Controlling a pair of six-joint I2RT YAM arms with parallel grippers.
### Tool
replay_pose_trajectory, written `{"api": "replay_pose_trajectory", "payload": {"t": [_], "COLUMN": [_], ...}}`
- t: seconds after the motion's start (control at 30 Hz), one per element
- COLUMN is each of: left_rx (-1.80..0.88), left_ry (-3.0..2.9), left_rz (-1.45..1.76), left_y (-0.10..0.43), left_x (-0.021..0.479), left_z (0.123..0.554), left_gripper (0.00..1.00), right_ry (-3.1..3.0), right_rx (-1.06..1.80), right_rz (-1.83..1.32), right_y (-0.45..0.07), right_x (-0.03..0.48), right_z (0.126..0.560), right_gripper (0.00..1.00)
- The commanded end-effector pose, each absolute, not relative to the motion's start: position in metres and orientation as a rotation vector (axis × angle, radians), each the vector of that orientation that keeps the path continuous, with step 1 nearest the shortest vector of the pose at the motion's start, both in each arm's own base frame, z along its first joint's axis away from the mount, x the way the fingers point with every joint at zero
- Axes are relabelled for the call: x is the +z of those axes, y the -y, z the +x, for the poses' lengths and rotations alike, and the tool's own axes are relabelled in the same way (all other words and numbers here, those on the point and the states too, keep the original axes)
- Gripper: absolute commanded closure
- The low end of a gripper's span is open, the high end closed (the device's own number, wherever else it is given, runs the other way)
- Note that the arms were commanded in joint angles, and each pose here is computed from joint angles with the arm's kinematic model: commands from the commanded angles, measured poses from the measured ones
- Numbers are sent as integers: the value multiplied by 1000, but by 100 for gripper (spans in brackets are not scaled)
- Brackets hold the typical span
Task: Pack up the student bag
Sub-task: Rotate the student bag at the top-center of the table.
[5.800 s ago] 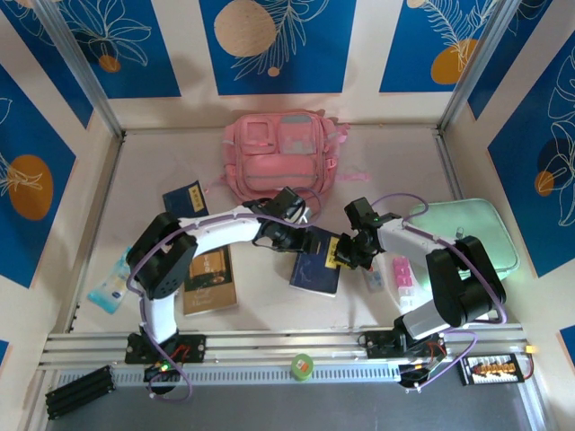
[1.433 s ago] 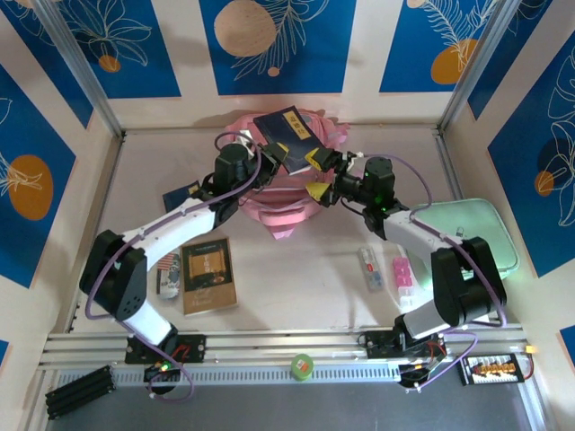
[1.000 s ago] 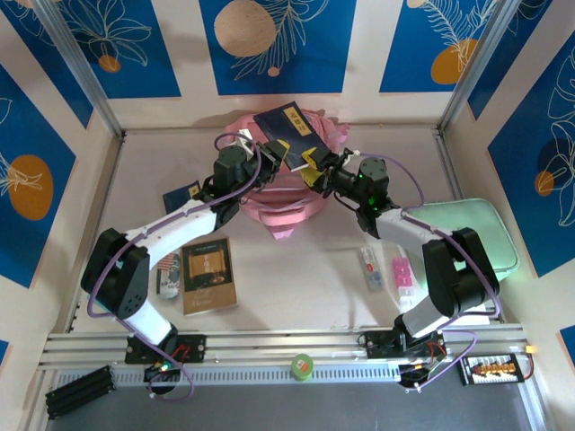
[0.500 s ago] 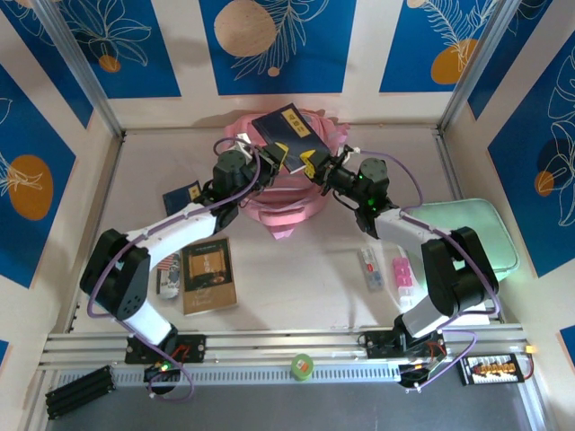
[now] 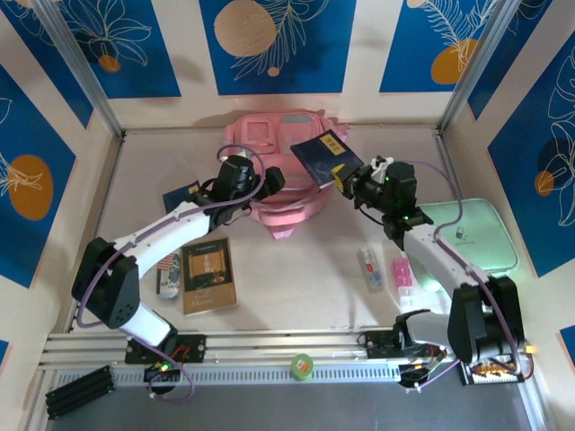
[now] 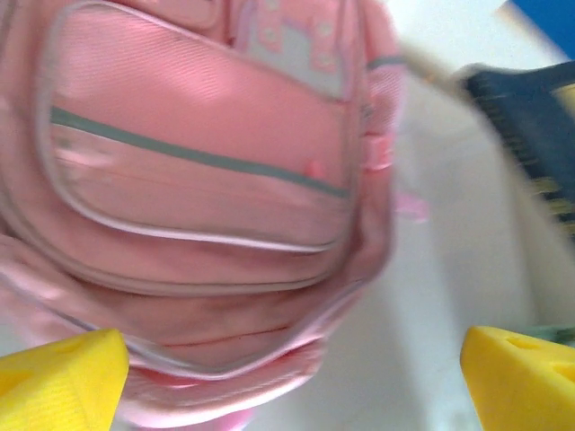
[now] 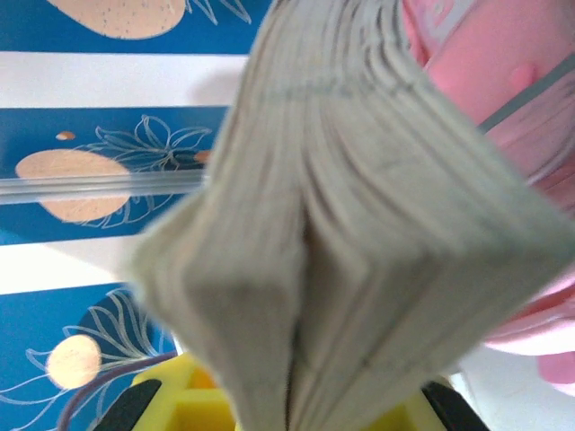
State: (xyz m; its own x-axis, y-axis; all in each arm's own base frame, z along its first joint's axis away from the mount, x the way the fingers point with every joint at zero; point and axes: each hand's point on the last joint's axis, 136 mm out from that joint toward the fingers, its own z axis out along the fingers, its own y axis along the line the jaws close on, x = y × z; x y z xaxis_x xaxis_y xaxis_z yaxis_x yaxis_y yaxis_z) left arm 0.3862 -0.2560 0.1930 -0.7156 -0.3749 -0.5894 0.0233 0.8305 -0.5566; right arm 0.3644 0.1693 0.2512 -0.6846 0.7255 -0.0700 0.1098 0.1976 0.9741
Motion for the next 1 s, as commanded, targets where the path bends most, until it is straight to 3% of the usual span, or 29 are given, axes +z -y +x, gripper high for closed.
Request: {"api": "replay_pose_trajectory", "payload": {"t": [0.0,0.37,0.67,0.8,0.97], "left_rx": [-410,-681,-787,-797,-781], "left_ry": [-2407,-2553,-2682,-2713,-2605], "left_rz": [3,203,287,275,349], "left_y": [237,303,355,371,375], "left_x": [167,99,62,70,118], "left_z": [389,399,337,320,326], "left_gripper": [4,13,17,21,18], "right_ry": [-2016,-2045,-2057,-2030,-1994], "right_rx": [1321,1235,1178,1168,1117], "right_rz": [737,765,837,838,825], "right_y": [-148,-130,-115,-104,-87], "right_x": [237,230,217,225,238], "right_z": [350,340,338,338,337], "right_gripper": [98,98,98,98,98]}}
